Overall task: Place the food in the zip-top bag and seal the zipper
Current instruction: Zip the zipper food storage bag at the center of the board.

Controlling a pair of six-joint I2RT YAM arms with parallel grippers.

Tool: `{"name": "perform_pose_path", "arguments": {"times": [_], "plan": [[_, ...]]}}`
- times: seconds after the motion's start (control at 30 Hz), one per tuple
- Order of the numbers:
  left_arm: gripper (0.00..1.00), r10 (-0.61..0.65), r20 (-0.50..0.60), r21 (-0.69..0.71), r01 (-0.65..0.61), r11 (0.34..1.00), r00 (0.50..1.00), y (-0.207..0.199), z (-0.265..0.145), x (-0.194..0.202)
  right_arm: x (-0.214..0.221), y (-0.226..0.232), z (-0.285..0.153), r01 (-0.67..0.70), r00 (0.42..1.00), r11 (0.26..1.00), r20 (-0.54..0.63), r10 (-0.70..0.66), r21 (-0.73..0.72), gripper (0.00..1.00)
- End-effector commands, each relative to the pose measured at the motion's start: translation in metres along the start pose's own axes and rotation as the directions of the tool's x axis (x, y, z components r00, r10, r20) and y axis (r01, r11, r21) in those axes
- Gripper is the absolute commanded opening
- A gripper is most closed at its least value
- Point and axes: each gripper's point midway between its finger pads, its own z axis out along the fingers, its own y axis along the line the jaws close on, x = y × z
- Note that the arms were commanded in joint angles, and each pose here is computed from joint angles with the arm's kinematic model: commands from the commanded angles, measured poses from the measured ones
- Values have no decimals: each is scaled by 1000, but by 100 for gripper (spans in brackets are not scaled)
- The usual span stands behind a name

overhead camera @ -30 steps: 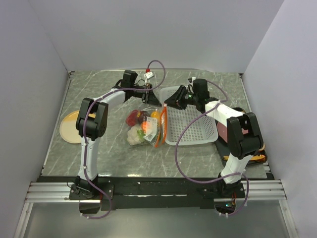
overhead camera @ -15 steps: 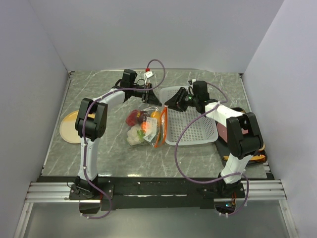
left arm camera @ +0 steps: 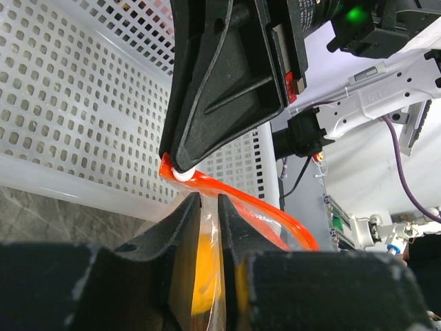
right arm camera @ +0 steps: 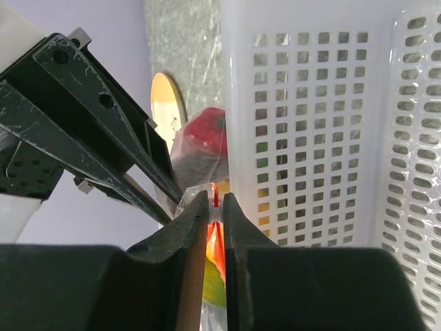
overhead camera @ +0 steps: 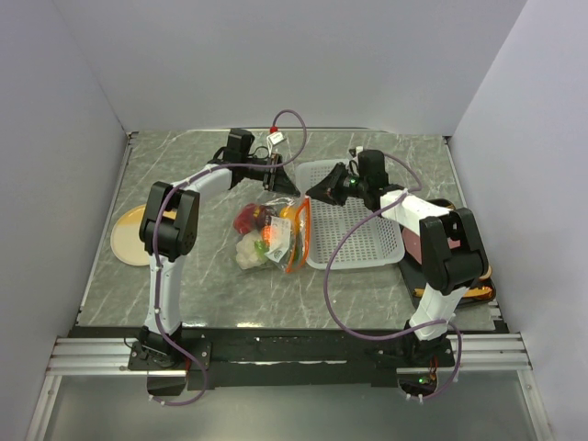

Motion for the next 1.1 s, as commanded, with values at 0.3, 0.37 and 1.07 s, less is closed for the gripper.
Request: {"name": "perform_pose_path", "arguments": {"times": [0.3, 0.37, 1.07], "plan": [[21, 79, 18, 13, -80, 997, 997, -22, -3, -14, 1, 8, -6, 26, 1000, 999, 3, -26, -47, 39], [22, 81, 20, 12, -81, 997, 997, -23, -4, -15, 2, 8, -6, 24, 1000, 999, 3, -24, -47, 36], [79, 62, 43, 55, -64, 996, 997, -18, -3, -33, 6, 38, -25, 184, 983, 974, 13, -184, -133, 2]]}}
